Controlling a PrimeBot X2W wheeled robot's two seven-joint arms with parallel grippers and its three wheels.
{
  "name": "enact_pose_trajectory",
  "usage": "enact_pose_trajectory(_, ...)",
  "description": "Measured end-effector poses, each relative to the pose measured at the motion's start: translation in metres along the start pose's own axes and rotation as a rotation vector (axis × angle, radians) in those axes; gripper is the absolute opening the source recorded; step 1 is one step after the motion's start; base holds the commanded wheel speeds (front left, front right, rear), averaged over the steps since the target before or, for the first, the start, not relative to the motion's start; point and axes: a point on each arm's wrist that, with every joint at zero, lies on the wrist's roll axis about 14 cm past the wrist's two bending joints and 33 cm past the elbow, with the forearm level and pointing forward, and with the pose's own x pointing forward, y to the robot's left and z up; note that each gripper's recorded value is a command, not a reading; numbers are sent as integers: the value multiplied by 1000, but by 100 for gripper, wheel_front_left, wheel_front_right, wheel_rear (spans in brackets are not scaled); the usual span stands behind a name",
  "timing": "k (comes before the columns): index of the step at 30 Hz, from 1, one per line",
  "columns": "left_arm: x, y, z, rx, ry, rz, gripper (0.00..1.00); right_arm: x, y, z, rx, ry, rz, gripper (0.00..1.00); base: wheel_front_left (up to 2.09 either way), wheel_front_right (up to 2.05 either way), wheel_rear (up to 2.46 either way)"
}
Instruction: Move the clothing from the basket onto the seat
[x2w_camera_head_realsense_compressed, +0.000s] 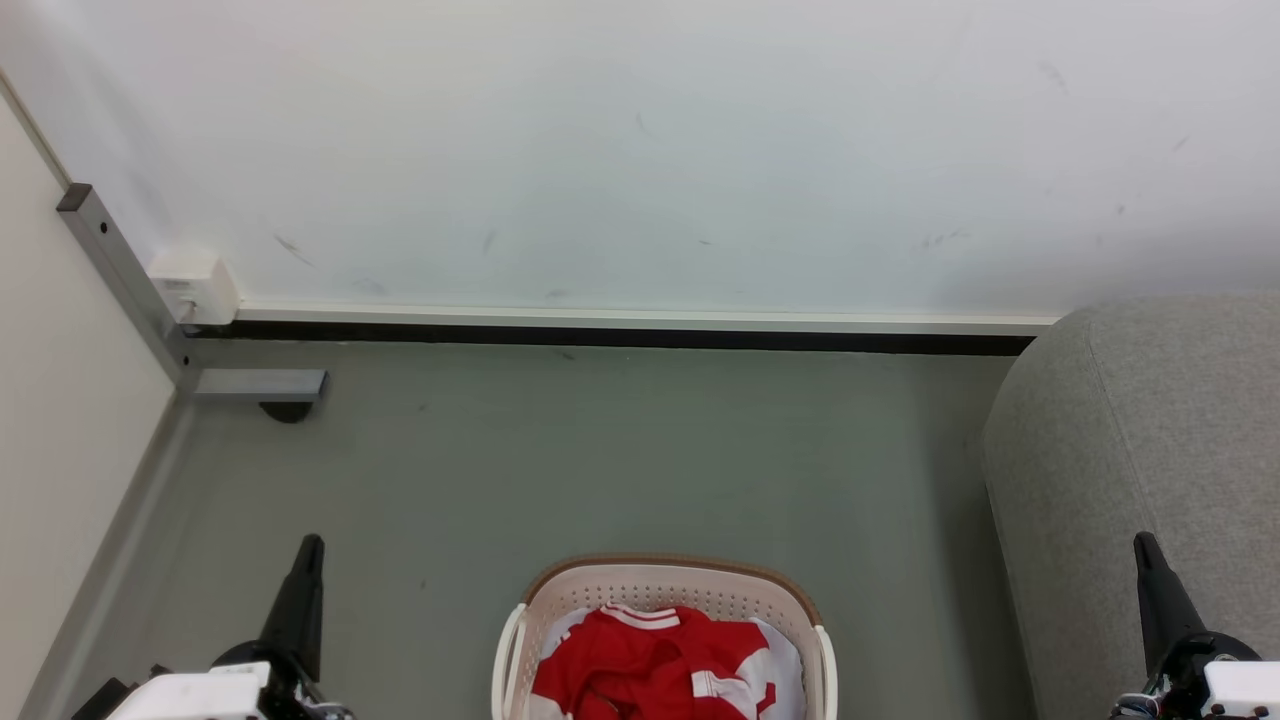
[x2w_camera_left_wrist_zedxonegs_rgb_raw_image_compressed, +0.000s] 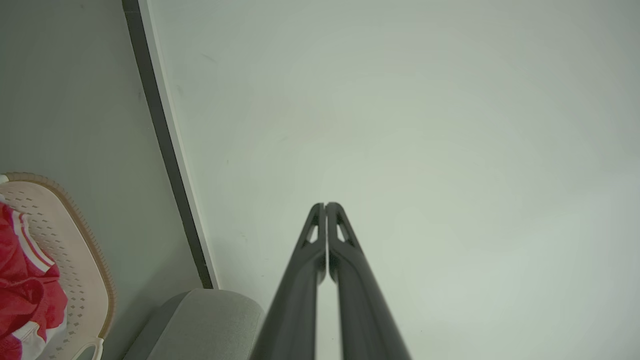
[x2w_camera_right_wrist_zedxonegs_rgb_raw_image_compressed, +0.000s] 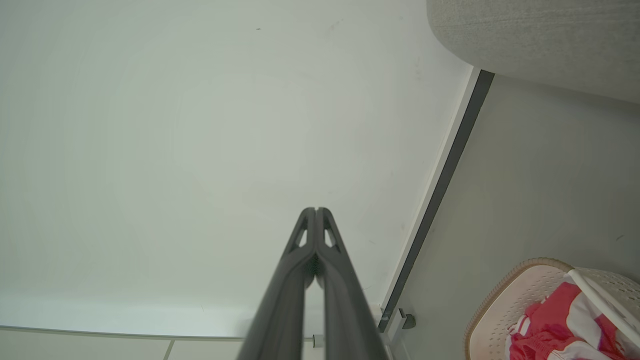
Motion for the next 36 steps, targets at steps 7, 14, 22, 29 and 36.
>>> enact_pose_trajectory(7,0,0,0,0,0,0,0,0,0,0,0,0,0,0,0,0,0)
enact_pose_trajectory(14,0,0,0,0,0,0,0,0,0,0,0,0,0,0,0,0,0)
enact_pose_trajectory(22,-1,4,0,-2,-1,11,100,-1,-4,-1,3,0,-10,100,0,0,0)
enact_pose_trajectory(29,-8,21,-4,-7,-10,62,100,-8,-18,-4,4,-10,-54,100,0,0,0)
enact_pose_trajectory(36,-8,23,-5,36,-21,76,100,-7,-18,-5,-95,-13,-58,100,0,0,0)
